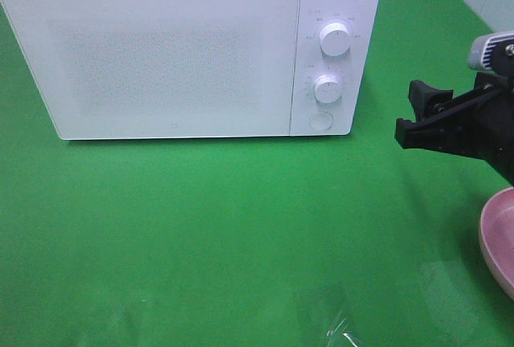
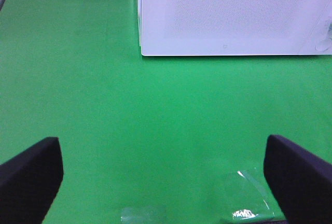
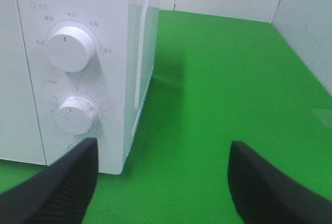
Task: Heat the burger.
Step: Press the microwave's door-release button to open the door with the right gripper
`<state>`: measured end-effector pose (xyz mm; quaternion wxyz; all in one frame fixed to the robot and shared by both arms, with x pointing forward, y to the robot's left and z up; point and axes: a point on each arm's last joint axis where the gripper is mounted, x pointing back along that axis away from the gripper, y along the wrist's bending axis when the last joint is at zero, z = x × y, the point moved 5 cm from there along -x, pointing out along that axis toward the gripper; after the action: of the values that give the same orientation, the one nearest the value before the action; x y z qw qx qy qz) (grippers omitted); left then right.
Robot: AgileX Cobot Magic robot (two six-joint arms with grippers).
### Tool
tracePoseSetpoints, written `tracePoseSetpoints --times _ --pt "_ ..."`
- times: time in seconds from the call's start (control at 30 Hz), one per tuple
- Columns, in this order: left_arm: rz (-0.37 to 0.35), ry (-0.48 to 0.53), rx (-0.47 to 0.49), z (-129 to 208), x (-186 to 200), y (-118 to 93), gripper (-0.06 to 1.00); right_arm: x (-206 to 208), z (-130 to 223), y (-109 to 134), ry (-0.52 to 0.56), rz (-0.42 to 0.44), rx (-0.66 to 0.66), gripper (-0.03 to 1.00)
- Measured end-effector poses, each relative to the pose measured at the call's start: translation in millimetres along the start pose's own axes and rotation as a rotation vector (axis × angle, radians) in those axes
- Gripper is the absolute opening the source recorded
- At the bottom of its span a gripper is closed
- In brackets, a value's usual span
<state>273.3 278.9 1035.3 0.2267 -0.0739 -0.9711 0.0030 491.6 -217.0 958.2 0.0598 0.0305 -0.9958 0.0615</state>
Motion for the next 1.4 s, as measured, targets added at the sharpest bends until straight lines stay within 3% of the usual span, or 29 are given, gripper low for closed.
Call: tracePoseSetpoints --times 0.23,0.5,0.87,0.93,1.0,1.1,1.13,1.23,1.27,1.37,1.4 --pt "0.000 0.000 0.000 0 0 0 0.97 0 13 15 -0.011 0.037 0.033 0.71" --pt "0.000 0.000 0.000 0 0 0 0.97 4 24 39 0.006 -0.037 0.073 0.71" --pt "0.000 0.000 0.000 0 0 0 0.97 5 33 47 0.035 -0.059 -0.054 0.67" --pt "0.000 0.000 0.000 0 0 0 0.97 5 33 47 0.037 -0.058 -0.130 0.65" --pt "0.000 0.000 0.000 0 0 0 0.97 5 33 47 0.042 -0.054 -0.309 0.62" --pt "0.000 0.000 0.000 0 0 0 0.97 5 33 47 0.045 -0.052 -0.401 0.59" --pt "0.000 0.000 0.000 0 0 0 0.97 5 33 47 0.047 -0.050 -0.507 0.56" --pt "0.000 0.000 0.000 0 0 0 0.97 5 33 47 0.050 -0.048 -0.605 0.52" --pt "0.000 0.000 0.000 0 0 0 0.97 5 33 47 0.053 -0.046 -0.706 0.50" --pt "0.000 0.000 0.000 0 0 0 0.97 5 33 47 0.054 -0.044 -0.761 0.46" --pt "0.000 0.000 0.000 0 0 0 0.97 5 33 47 0.057 -0.042 -0.860 0.41"
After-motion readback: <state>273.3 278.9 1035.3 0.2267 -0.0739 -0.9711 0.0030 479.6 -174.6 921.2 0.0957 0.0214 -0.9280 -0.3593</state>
